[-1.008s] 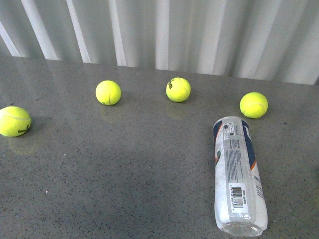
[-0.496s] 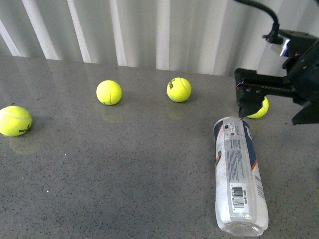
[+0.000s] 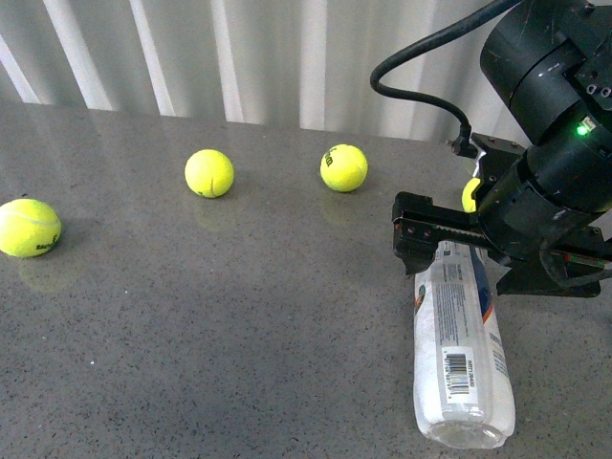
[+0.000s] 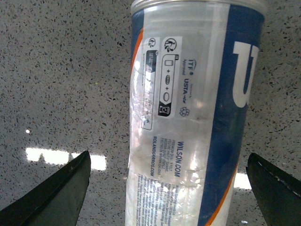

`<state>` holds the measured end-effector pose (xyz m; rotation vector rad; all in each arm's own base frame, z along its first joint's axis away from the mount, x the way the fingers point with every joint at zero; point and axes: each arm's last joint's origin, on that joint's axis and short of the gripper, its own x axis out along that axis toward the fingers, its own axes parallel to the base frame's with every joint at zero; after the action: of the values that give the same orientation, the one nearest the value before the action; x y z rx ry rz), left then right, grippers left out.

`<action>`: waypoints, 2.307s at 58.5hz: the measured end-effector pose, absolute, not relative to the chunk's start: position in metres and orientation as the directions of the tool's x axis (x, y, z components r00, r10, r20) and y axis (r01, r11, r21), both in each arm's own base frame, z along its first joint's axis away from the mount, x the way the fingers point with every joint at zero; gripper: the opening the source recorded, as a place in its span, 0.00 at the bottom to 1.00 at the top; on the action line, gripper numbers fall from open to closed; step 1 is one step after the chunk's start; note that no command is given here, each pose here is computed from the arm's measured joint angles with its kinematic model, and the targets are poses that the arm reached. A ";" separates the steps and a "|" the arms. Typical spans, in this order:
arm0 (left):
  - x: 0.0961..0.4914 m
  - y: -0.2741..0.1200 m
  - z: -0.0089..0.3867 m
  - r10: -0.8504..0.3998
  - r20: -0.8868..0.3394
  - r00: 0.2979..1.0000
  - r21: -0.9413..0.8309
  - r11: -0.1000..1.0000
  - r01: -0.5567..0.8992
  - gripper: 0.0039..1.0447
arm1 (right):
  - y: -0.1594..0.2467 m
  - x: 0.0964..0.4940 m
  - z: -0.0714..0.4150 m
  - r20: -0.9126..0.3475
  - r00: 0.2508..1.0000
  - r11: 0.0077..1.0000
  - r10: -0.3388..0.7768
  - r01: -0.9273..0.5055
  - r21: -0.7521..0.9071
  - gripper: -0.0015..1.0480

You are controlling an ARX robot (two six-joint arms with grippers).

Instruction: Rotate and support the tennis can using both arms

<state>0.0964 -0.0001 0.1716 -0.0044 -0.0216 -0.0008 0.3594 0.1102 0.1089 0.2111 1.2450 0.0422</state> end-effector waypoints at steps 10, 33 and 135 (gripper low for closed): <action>0.096 0.000 0.172 0.000 0.022 1.000 -0.004 1.000 0.000 0.94 | 0.111 0.361 0.101 -0.937 0.318 0.980 0.145 0.083 0.179 0.93; 0.096 0.000 0.172 -0.001 0.022 1.000 -0.004 1.000 0.001 0.94 | 0.108 0.354 0.085 -0.938 0.314 0.980 0.144 0.085 0.179 0.93; 0.096 0.000 0.172 -0.001 0.022 1.000 -0.004 1.000 0.001 0.94 | 0.130 0.319 0.149 -0.397 0.914 0.429 0.085 -0.393 -0.813 0.06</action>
<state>0.0964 -0.0001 0.1716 -0.0044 -0.0216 -0.0008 0.3185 0.1296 0.1487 -1.0914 0.3171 0.3047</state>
